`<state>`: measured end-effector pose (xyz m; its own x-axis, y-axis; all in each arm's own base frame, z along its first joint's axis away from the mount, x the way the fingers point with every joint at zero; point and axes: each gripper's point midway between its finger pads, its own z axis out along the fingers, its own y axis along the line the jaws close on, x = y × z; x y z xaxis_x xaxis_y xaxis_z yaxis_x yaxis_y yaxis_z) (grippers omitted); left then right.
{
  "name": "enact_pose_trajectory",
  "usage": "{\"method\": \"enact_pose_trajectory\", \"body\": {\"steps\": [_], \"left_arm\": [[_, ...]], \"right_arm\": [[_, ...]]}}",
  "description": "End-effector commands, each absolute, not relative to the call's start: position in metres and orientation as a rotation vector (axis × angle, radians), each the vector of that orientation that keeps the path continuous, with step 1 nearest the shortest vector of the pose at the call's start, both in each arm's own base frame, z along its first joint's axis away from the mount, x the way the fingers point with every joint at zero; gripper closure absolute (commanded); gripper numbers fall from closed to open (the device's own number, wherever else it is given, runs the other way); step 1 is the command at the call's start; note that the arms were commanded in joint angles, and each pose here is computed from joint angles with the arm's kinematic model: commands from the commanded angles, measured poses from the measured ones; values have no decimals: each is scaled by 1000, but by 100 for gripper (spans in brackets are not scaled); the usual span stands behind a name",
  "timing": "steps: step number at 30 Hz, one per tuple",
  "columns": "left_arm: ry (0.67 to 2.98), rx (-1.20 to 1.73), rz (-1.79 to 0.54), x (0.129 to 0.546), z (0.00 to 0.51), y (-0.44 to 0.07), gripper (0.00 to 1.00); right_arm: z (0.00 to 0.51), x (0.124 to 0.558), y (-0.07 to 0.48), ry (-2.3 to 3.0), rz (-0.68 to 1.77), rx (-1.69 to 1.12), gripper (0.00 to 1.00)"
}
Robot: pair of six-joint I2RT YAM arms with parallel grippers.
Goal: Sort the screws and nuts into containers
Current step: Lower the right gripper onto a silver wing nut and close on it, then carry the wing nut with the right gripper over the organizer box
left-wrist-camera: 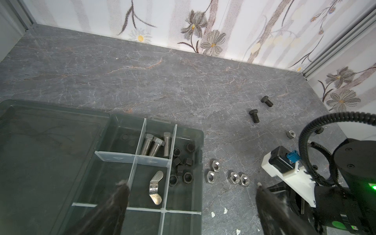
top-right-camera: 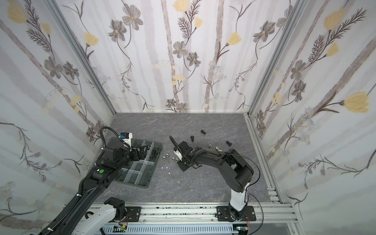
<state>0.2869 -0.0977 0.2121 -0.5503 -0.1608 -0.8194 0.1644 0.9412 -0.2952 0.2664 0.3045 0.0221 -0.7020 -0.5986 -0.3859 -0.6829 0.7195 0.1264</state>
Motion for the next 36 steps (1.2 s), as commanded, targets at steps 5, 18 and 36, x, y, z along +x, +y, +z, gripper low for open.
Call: {"method": "enact_pose_trajectory", "body": {"steps": [5,18,36], "left_arm": [[2066,-20,-388,288,222,-91,3],[1985,-73,-345,284,240,-77,0],[1905,-183,-297,282,255,-58,0]], "right_arm": [[33,270,302,2600,342,-978,99],[95,288,338,2446,534,-916,100],[133,302,437,2297,802,-973,100]]}}
